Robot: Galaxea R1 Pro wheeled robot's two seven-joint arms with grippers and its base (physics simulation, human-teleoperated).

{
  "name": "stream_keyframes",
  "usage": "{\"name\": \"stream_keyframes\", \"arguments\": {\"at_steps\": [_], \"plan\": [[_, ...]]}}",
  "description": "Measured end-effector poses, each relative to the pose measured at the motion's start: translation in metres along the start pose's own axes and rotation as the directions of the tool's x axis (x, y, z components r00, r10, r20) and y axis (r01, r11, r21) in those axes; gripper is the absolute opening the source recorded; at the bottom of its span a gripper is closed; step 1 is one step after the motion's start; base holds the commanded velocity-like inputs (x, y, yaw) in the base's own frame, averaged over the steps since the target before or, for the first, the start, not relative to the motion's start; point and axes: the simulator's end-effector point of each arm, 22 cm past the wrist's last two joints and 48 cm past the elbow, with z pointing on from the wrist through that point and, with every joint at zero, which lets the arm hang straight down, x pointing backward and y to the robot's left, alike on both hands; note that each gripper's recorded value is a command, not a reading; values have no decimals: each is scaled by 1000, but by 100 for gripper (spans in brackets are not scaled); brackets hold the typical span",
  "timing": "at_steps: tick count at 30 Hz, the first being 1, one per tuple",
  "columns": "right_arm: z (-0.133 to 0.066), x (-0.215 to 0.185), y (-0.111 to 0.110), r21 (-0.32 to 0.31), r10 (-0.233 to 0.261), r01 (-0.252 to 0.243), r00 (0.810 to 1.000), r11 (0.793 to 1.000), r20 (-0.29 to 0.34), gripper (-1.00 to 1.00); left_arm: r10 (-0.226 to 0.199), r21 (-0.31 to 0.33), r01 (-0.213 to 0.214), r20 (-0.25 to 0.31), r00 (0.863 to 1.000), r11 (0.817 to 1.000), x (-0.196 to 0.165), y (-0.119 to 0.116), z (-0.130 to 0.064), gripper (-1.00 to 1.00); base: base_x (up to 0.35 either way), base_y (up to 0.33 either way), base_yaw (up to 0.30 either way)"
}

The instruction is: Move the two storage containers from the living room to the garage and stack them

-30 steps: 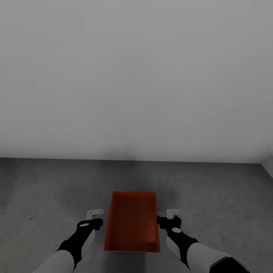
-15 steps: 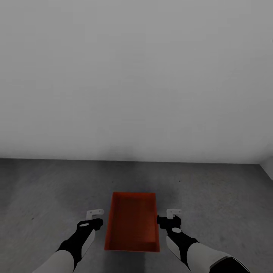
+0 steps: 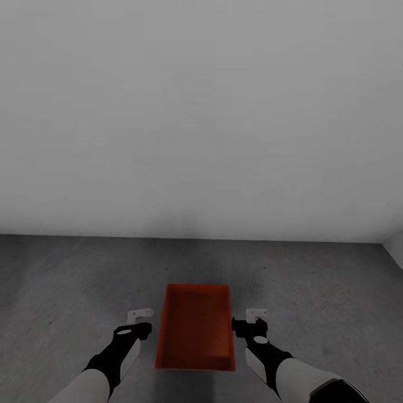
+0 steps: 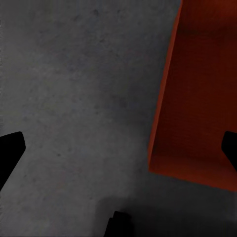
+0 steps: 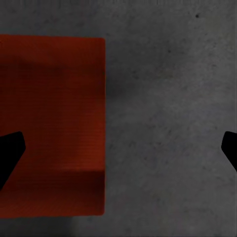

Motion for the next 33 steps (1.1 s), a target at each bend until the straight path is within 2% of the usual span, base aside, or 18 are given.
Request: {"name": "stream_keyframes", "arguments": {"at_steps": [7,18,33], "plan": [[-8,-3,0,0,0,0,1000,1000,0,100,0,0,0,0,1000,1000,-2,1,-8,100,0,0,0],[-8,-3,0,-1,0,0,1000,1000,1,100,0,-7,0,10,1000,1000,-6,3,-9,100,-10,0,0],[-7,-3,-1,0,1,-1,1000,1000,0,100,0,-5,0,1,1000,1000,-3,2,-8,100,-306,0,0]]}}
